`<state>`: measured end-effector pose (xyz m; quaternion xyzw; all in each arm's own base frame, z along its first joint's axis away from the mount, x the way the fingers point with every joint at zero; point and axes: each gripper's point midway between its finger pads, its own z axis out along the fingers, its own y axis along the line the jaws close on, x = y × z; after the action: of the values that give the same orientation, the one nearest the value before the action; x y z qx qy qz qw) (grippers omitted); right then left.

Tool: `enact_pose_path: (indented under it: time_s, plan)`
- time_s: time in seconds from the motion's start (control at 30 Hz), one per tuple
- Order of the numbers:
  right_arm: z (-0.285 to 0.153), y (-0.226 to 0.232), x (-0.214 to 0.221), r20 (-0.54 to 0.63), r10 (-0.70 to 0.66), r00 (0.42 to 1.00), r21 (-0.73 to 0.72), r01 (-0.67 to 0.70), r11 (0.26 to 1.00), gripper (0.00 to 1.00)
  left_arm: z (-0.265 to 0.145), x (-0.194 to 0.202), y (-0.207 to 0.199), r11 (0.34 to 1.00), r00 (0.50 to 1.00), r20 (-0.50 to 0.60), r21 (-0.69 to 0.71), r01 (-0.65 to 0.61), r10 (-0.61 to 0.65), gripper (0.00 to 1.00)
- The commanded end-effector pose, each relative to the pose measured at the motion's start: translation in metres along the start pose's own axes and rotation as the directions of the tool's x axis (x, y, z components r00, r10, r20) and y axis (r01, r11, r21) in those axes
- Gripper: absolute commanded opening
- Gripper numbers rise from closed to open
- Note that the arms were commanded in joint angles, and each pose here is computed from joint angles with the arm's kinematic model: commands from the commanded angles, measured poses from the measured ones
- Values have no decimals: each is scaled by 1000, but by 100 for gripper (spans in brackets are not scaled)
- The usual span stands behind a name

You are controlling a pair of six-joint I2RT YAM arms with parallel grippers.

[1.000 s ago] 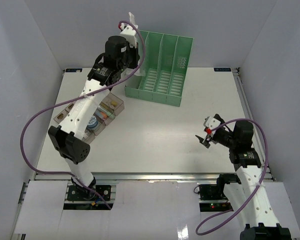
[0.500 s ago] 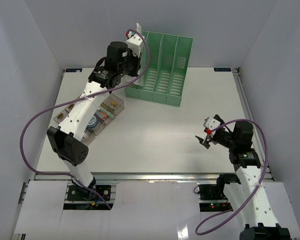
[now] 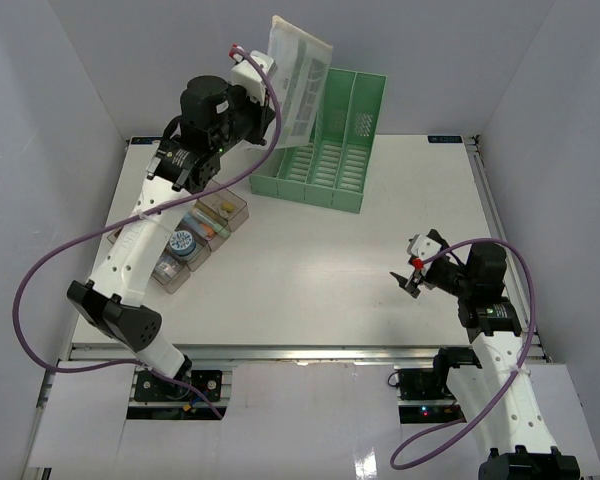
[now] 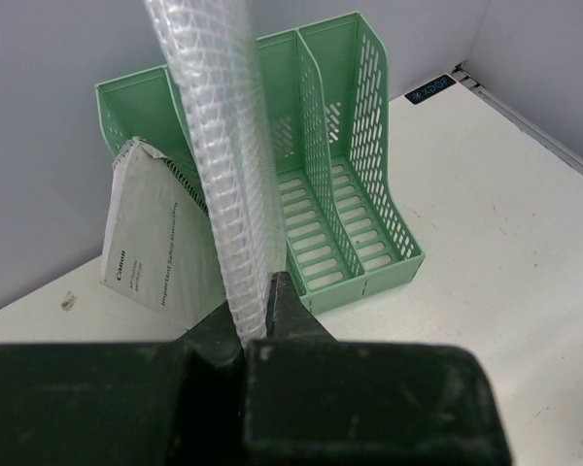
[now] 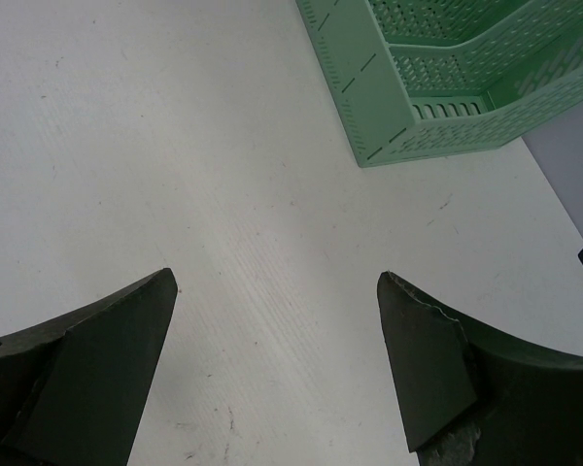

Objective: Organize the desk

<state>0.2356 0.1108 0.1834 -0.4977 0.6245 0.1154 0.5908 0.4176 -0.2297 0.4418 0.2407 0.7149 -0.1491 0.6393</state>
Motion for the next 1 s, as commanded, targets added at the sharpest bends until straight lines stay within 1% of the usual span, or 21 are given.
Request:
enact_pose_path:
  time_s: [0.0, 0.23, 0.4, 0.63, 0.8, 0.97]
  plan:
    - [1, -5, -7, 31, -19, 999, 8, 19, 1000, 90, 6, -11, 2, 1000, 999, 46, -12, -20, 20, 0]
    - [1, -5, -6, 27, -20, 999, 8, 20, 1000, 90, 23, 2, 17, 995, 1000, 7, -91, -29, 30, 0]
    - [1, -4, -5, 25, -20, 999, 6, 20, 1000, 90, 23, 13, 24, 991, 999, -18, -130, -37, 35, 0]
    - [2, -4, -4, 24, -17, 1000, 2, 17, 1000, 90, -7, -4, 32, 981, 997, 70, -190, -31, 45, 0]
    - [2, -3, -4, 24, -12, 1000, 0, 12, 1000, 90, -19, -9, 34, 978, 995, 86, -205, -27, 46, 0]
    - [2, -3, -3, 24, -9, 1000, -4, 9, 1000, 90, -33, -16, 37, 974, 991, 130, -225, -13, 43, 0]
